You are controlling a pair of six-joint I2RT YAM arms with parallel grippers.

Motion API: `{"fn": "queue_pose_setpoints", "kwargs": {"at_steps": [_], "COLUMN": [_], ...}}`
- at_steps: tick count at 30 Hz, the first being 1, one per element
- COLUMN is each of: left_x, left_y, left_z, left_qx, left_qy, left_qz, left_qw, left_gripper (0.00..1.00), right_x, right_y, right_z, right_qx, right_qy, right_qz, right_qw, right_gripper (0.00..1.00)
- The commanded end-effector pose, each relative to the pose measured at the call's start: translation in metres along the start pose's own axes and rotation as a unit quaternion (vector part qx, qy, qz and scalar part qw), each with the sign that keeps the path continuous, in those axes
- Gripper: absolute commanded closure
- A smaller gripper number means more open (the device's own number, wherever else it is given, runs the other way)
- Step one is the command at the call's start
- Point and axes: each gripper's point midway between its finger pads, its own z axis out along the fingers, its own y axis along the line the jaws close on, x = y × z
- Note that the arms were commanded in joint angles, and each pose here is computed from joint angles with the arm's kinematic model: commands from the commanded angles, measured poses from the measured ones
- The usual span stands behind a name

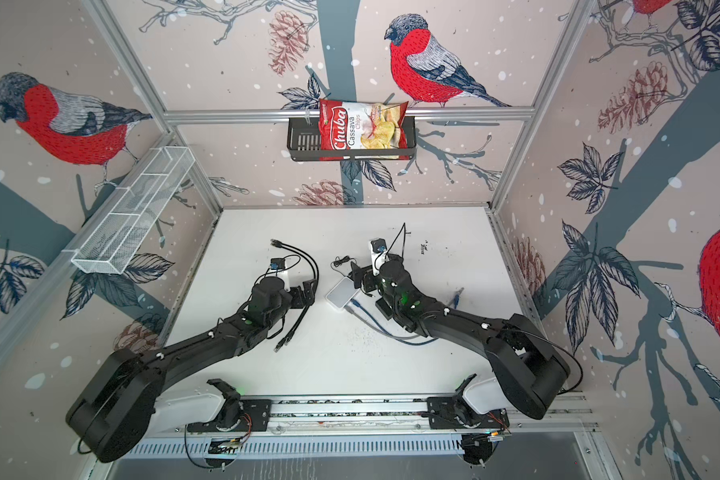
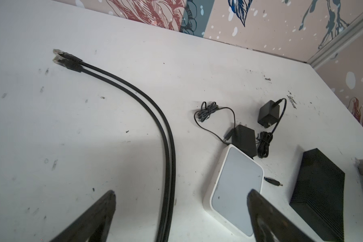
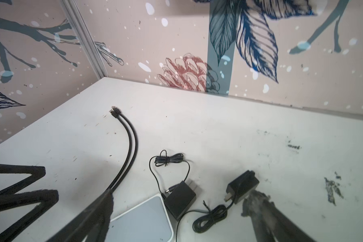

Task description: Insert the plug into the switch port

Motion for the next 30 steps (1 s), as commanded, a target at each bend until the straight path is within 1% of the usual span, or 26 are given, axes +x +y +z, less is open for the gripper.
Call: {"fn": "queue_pose_setpoints", "kwargs": {"at_steps": [1, 5, 6, 9, 12, 16, 19, 22, 26, 30], "left_x": [-0.006, -0.006, -0.006, -0.006, -0.006, -0.007, -0.008, -0.007, -0.005, -0.004], "left_y": [0.012, 0.021, 0.022, 0.028, 0.033, 0.035, 0.036, 0.037, 0.038, 0.040], "left_z": [-0.004, -0.006, -0.006, -0.005, -0.004, -0.005, -0.005, -0.005, -0.005, -0.005], "left_qx": [-0.029, -0.042, -0.044, -0.051, -0.057, -0.057, -0.057, -0.058, -0.058, -0.061], "left_qy": [-0.018, -0.022, -0.024, -0.022, -0.023, -0.026, -0.026, -0.026, -0.026, -0.025], "left_qz": [-0.015, -0.024, -0.027, -0.034, -0.045, -0.047, -0.045, -0.046, -0.044, -0.042], "left_qw": [0.999, 0.999, 0.998, 0.998, 0.997, 0.997, 0.997, 0.997, 0.997, 0.997], "left_gripper": [0.03, 0.04, 0.03, 0.04, 0.04, 0.04, 0.04, 0.04, 0.04, 0.04], "right_x": [0.020, 0.035, 0.039, 0.053, 0.068, 0.086, 0.100, 0.112, 0.124, 0.138], "right_y": [-0.004, -0.009, -0.009, -0.009, -0.005, -0.001, -0.002, -0.005, -0.010, -0.007], "right_z": [0.005, 0.011, 0.012, 0.015, 0.017, 0.020, 0.026, 0.034, 0.041, 0.041], "right_qx": [0.004, 0.019, 0.018, 0.016, -0.003, -0.030, -0.043, -0.041, -0.038, -0.051], "right_qy": [0.061, 0.106, 0.114, 0.139, 0.165, 0.193, 0.229, 0.264, 0.294, 0.326], "right_qz": [0.034, 0.033, 0.031, 0.022, 0.010, -0.012, -0.023, -0.036, -0.043, -0.046], "right_qw": [0.998, 0.994, 0.993, 0.990, 0.986, 0.981, 0.972, 0.963, 0.954, 0.943], "right_gripper": [0.01, 0.00, 0.03, 0.08, 0.17, 0.22, 0.36, 0.46, 0.49, 0.53]}}
